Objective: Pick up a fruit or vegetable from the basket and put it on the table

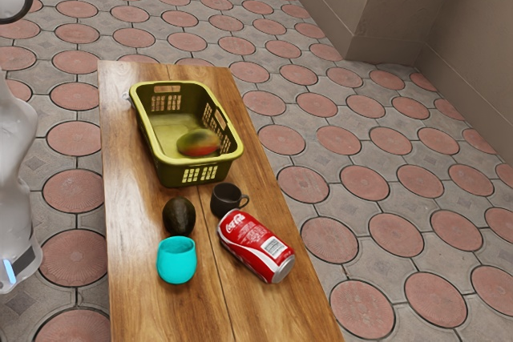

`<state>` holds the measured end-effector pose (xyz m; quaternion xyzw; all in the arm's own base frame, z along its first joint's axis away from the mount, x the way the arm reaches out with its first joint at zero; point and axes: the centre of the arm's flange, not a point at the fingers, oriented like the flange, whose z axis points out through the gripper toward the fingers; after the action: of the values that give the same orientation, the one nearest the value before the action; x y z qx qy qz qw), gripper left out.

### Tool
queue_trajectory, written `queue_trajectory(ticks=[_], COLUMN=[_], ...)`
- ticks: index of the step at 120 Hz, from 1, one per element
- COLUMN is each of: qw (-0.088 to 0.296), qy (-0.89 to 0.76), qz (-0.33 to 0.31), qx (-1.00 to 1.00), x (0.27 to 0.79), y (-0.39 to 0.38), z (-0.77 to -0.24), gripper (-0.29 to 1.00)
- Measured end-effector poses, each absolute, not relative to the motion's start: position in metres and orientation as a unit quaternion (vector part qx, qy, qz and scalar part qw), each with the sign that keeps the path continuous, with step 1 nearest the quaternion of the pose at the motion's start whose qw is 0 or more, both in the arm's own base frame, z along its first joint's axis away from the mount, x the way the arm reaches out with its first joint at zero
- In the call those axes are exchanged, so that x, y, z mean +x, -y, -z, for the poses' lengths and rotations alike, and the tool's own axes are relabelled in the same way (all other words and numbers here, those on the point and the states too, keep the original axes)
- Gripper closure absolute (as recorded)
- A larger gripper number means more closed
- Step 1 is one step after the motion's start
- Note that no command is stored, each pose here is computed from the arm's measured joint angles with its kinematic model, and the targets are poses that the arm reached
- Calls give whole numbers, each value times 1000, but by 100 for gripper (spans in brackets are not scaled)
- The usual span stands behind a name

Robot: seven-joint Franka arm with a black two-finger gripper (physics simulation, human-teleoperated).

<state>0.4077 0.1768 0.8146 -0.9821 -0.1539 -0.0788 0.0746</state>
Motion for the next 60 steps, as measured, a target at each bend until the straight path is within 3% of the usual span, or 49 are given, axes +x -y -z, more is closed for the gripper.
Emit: queue_trajectory(ticks=[31, 51, 56, 60], qw=[60, 56, 36, 1], qy=[161, 140, 130, 101], qz=[79, 48, 46, 58], qx=[-982, -987, -990, -993], x=[403, 438, 418, 367], y=[-187, -162, -162, -157], z=[-814, -788, -785, -784], gripper=[2, 2, 2, 2])
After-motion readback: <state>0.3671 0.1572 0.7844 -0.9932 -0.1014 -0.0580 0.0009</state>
